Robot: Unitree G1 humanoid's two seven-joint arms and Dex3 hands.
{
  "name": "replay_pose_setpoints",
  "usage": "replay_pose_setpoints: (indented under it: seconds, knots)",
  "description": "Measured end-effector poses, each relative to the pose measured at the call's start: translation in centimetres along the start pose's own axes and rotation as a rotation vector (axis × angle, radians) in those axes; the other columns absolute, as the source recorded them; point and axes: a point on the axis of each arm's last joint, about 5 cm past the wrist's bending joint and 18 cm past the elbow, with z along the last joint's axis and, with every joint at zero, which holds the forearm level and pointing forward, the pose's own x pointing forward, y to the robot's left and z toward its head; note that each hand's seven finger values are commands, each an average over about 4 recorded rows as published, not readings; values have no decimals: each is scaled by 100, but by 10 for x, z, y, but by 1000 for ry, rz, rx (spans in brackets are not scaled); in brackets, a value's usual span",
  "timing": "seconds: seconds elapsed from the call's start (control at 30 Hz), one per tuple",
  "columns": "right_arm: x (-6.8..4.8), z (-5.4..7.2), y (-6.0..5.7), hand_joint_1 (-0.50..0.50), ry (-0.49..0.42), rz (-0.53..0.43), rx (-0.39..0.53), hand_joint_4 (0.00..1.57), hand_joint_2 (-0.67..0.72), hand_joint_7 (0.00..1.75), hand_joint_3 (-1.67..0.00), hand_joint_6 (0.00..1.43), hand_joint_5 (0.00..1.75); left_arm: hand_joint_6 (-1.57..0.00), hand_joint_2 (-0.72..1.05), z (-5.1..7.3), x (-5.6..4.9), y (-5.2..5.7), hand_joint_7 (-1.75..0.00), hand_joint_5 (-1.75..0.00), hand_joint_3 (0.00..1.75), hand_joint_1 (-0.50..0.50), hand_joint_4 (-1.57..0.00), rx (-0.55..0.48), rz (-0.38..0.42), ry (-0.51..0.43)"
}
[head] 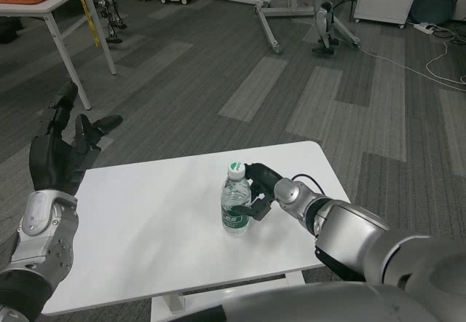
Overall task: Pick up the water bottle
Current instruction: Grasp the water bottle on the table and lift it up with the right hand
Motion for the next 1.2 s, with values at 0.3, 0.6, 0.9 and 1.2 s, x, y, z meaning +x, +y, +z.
replay_pose_setpoints:
  seconds: [0.3,0.6,0.9,1.2]
  knots:
    - [0,1,-1,-46,-4,-14,22,134,-60,168,-127,131,126,-29,105,0,0,0,-21,-72,79,-46,-71,-2,0,0]
    - [-1,2,-1,-46,-48,-44,104,142,-56,168,-127,128,126,-29,105,0,0,0,-21,-72,79,-46,-71,-3,1,0]
    - [0,12,-11,-46,-148,-27,156,145,-54,161,-127,122,136,-27,105,0,0,0,-21,-72,79,-46,-71,-3,6,-2]
    - [-4,26,-29,-46,-267,-53,149,143,-54,161,-127,118,136,-26,105,0,0,1,-21,-72,79,-46,-71,-2,9,-1]
